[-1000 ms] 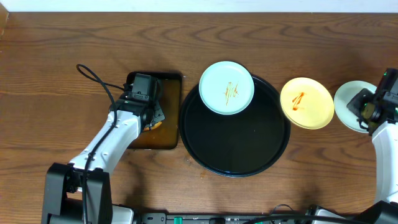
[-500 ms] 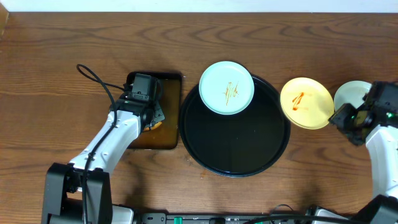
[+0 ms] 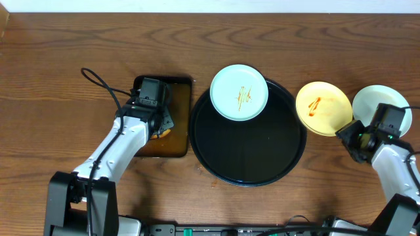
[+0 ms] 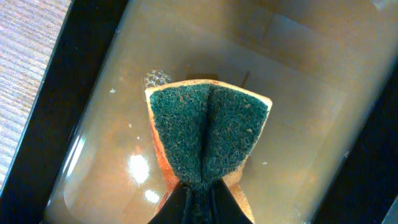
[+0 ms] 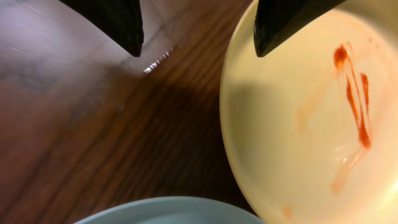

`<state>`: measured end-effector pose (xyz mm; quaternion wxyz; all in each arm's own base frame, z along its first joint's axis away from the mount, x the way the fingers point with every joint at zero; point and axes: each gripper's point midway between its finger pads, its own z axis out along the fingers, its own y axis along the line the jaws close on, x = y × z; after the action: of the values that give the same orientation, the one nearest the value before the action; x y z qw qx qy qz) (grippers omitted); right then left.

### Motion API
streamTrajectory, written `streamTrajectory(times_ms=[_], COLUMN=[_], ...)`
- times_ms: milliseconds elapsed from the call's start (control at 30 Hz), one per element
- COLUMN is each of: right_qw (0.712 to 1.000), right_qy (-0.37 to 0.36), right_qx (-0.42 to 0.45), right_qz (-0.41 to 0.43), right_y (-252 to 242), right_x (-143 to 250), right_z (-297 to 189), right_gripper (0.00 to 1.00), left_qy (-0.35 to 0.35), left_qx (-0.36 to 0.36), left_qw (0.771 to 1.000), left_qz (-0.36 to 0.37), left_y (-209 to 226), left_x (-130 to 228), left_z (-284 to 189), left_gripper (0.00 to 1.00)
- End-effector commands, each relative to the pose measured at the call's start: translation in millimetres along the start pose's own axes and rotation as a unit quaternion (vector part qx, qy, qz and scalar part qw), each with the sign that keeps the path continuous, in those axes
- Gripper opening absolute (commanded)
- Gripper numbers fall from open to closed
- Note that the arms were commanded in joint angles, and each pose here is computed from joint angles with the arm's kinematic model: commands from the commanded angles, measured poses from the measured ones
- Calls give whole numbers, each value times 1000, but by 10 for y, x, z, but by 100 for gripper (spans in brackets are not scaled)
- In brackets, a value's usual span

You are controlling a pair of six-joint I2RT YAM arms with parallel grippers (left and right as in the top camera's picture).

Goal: Clean dirty plates on tray and stack at the side
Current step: 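Drag the yellow plate with right gripper onto the black tray front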

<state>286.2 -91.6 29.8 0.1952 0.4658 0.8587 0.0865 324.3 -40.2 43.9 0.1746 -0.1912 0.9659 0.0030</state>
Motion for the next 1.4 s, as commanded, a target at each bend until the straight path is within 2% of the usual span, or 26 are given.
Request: streamTrajectory(times_ms=[0, 200, 367, 467, 800, 933, 1033, 1133, 1367], right_qw=[1000, 999, 999, 999, 999, 998, 998, 998, 990], right_qy=[8, -7, -8, -10, 23, 30, 24, 14, 12], right_qx=[-19, -36, -36, -43, -42, -52, -58, -67, -101], right_qz=[20, 17, 17, 16, 26, 22, 13, -10, -97], right_y=[20, 36, 35, 63, 85, 141, 173, 212, 343], right_x=[80, 71, 72, 56, 198, 226, 200, 154, 174], right_z=[77, 132, 135, 133, 285, 366, 367, 360, 256], right_gripper=[55, 54, 49, 43, 40, 31, 13, 1, 1], left_qy=[5, 5, 5, 5, 5, 6, 7, 7, 7], left_qx=[-9, -9, -9, -9, -9, -10, -10, -10, -10], left_qw=[1000, 1000, 1000, 1000, 1000, 1000, 1000, 1000, 1000], left_qz=[2, 2, 2, 2, 2, 2, 2, 2, 2], left_y=[52, 52, 52, 52, 52, 55, 57, 56, 56], left_x=[38, 38, 37, 37, 39, 44, 46, 46, 46], left_z=[30, 30, 30, 30, 30, 30, 30, 30, 30], left_gripper=[8, 8, 9, 8, 8, 8, 8, 8, 8])
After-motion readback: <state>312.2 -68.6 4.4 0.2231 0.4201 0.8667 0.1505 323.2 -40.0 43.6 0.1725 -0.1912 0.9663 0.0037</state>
